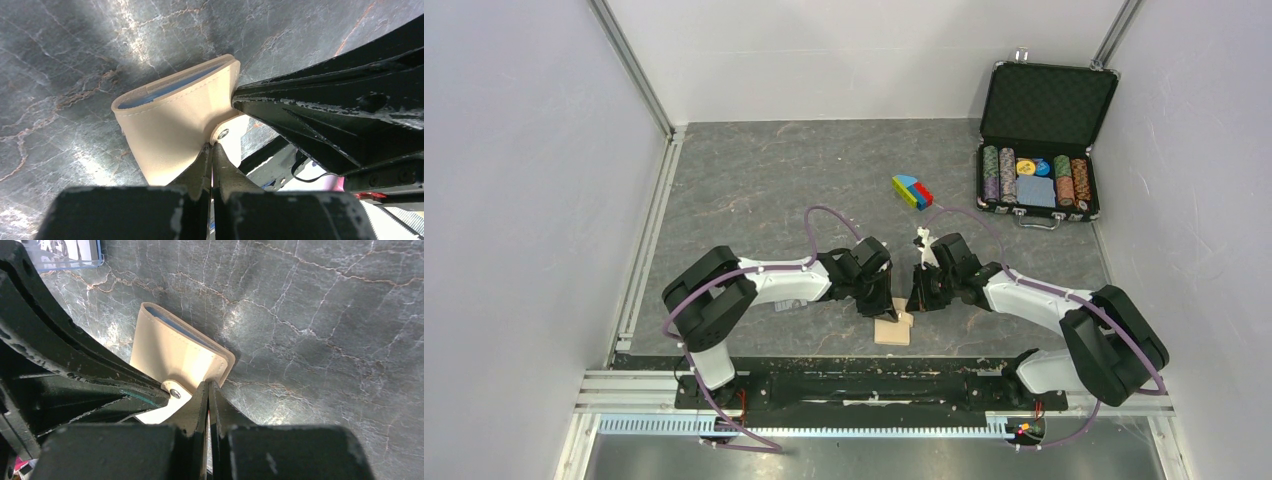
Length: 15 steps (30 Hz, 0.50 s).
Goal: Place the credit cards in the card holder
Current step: Close the card holder at the center of the board.
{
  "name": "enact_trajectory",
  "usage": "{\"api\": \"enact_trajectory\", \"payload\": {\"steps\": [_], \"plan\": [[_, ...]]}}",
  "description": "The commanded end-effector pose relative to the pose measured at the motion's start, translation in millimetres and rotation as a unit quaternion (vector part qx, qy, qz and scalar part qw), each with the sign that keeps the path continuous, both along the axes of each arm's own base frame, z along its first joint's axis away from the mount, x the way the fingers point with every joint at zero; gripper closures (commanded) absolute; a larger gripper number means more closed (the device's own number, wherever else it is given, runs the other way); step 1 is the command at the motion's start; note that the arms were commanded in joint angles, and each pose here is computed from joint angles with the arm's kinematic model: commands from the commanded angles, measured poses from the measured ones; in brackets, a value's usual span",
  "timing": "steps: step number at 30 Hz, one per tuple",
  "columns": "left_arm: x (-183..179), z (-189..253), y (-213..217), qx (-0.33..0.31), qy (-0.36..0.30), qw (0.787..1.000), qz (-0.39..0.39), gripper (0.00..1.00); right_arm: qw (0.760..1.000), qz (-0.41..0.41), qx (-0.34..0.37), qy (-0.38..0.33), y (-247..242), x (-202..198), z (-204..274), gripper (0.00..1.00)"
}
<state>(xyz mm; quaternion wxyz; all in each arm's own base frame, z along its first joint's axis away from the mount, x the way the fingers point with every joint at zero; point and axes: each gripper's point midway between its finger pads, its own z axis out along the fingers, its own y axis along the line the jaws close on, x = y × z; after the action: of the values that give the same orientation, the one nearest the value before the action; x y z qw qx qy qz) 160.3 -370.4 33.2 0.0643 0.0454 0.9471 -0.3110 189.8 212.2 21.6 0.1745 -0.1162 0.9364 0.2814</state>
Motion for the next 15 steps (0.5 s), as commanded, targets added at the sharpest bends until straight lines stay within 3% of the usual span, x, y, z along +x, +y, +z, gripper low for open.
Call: {"api": "enact_trajectory", "payload": {"steps": [1,15], "plan": [[-5.1,1.0,0.2,-0.005,0.006,1.0,0.013,0.98,1.0,0.007,0.002,-0.012,-0.2,-0.9,1.2,1.0],[-4.9,3.7,8.3,0.022,-0.01,1.0,0.015,0.98,1.0,0.005,-0.001,-0.01,-1.7,-2.1,-1.0,1.0]]}}
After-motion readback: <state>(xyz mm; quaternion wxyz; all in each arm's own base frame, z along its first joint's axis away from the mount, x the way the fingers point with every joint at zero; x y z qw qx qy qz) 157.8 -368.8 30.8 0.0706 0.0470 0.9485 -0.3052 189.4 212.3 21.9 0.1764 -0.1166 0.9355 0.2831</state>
